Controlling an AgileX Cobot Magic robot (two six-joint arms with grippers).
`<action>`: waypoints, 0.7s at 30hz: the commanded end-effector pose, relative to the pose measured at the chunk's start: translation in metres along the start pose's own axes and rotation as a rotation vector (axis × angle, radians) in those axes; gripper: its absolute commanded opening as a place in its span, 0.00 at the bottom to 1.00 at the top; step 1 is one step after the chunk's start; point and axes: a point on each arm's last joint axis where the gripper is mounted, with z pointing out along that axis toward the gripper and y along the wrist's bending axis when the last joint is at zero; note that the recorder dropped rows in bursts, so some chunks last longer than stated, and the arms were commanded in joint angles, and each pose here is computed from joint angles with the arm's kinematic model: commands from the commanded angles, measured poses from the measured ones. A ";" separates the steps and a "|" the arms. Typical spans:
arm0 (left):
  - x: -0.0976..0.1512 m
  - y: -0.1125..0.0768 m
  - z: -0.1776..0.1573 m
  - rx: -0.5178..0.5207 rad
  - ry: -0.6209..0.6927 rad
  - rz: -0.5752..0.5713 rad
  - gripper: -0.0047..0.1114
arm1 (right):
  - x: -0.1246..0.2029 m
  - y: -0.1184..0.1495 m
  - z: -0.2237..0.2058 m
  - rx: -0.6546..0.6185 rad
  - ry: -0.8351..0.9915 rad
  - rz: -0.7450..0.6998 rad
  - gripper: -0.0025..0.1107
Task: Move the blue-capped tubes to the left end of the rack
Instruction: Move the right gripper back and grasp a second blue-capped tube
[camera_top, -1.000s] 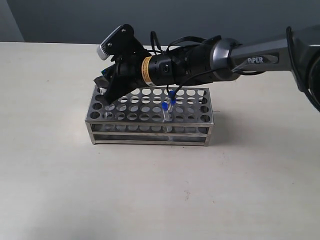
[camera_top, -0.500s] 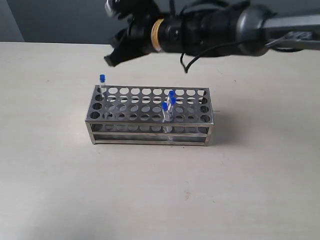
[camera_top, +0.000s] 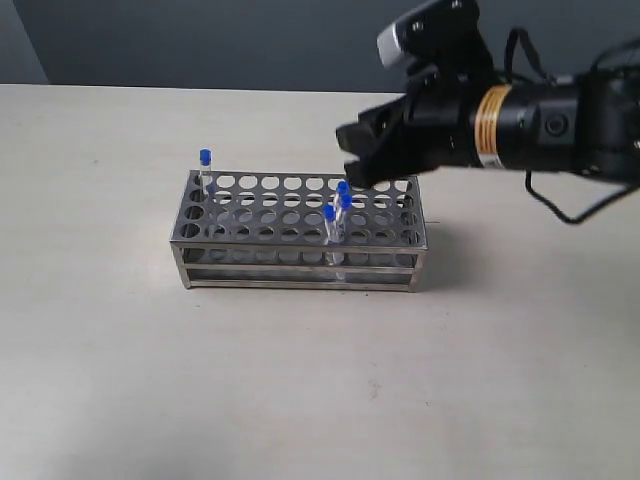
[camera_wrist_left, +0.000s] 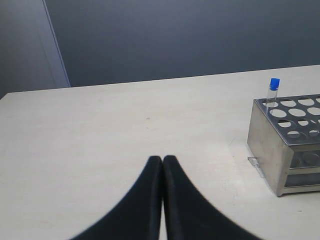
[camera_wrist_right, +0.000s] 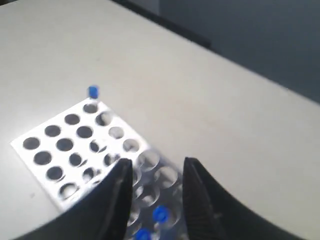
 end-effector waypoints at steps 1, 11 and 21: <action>-0.002 0.000 -0.001 0.003 -0.012 -0.008 0.05 | 0.031 0.014 -0.009 -0.082 0.046 0.045 0.32; -0.002 0.000 -0.001 0.003 -0.012 -0.008 0.05 | 0.071 0.018 0.017 -0.184 0.143 0.085 0.34; -0.002 0.000 -0.001 0.003 -0.012 -0.008 0.05 | 0.074 0.010 0.026 -0.114 0.092 0.100 0.44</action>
